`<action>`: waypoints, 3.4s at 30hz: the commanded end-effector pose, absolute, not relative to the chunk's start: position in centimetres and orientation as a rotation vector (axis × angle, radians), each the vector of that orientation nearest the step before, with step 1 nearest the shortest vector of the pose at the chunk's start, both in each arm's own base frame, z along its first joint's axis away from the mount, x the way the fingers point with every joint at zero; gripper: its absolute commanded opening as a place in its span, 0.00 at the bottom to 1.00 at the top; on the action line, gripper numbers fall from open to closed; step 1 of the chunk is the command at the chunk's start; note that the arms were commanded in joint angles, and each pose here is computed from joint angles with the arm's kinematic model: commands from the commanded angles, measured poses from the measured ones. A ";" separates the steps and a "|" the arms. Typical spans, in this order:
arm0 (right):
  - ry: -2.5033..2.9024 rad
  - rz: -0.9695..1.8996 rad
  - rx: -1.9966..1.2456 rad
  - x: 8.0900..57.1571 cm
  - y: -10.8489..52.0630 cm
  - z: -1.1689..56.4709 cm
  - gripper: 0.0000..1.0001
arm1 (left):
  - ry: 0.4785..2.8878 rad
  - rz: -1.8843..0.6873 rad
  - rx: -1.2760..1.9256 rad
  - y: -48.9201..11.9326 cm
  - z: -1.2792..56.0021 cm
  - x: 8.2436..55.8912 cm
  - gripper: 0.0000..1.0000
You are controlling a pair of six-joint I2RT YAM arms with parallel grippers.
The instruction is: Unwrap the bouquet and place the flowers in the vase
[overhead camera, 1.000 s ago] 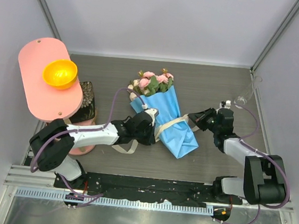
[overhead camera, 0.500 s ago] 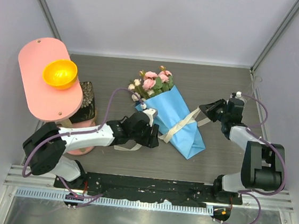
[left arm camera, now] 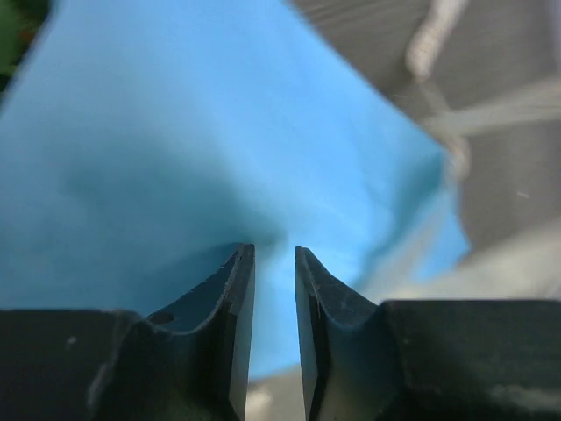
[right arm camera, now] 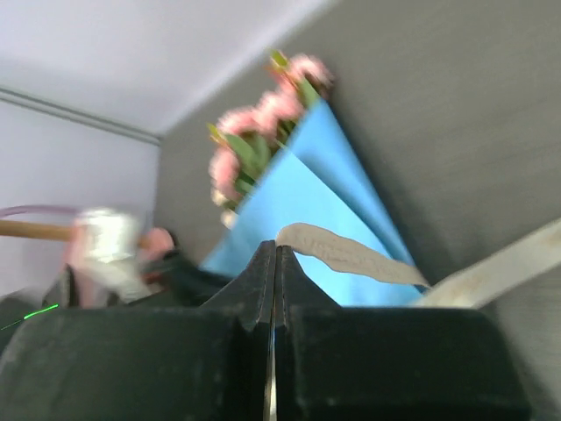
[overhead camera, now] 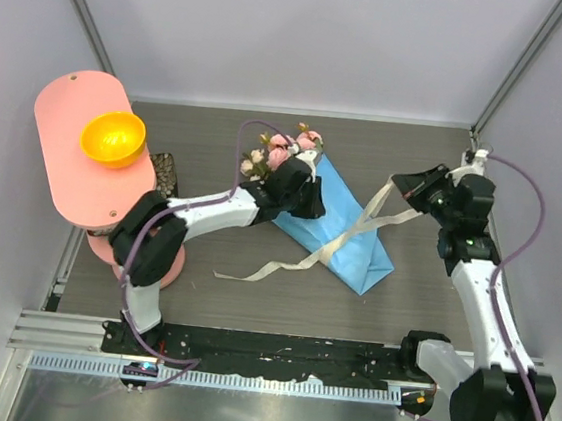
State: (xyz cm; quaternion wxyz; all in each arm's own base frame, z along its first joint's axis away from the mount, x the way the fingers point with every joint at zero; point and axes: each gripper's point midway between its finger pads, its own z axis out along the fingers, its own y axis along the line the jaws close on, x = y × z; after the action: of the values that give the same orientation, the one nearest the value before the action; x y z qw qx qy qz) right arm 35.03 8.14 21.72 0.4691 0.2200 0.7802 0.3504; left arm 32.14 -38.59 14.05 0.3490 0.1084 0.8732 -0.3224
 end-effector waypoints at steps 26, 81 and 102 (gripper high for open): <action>0.751 -0.140 0.707 9.7 -10.5 67.6 0.01 | 2.429 -0.613 0.185 -34.6 4.5 35.7 0.34; 1.551 0.014 0.848 25.8 -6.1 28.8 0.76 | 1.827 -1.244 0.518 -32.8 35.2 22.5 0.78; 2.268 0.640 -0.223 22.0 22.2 7.1 0.68 | 2.490 -0.562 0.469 -28.5 12.2 20.4 0.50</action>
State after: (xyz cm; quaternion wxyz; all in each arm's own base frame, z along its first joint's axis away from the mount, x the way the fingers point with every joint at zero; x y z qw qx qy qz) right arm 21.26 20.86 5.50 0.3085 -0.0506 0.9158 0.2522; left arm 20.34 -30.32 17.24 0.2730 0.1758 0.8770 -0.3542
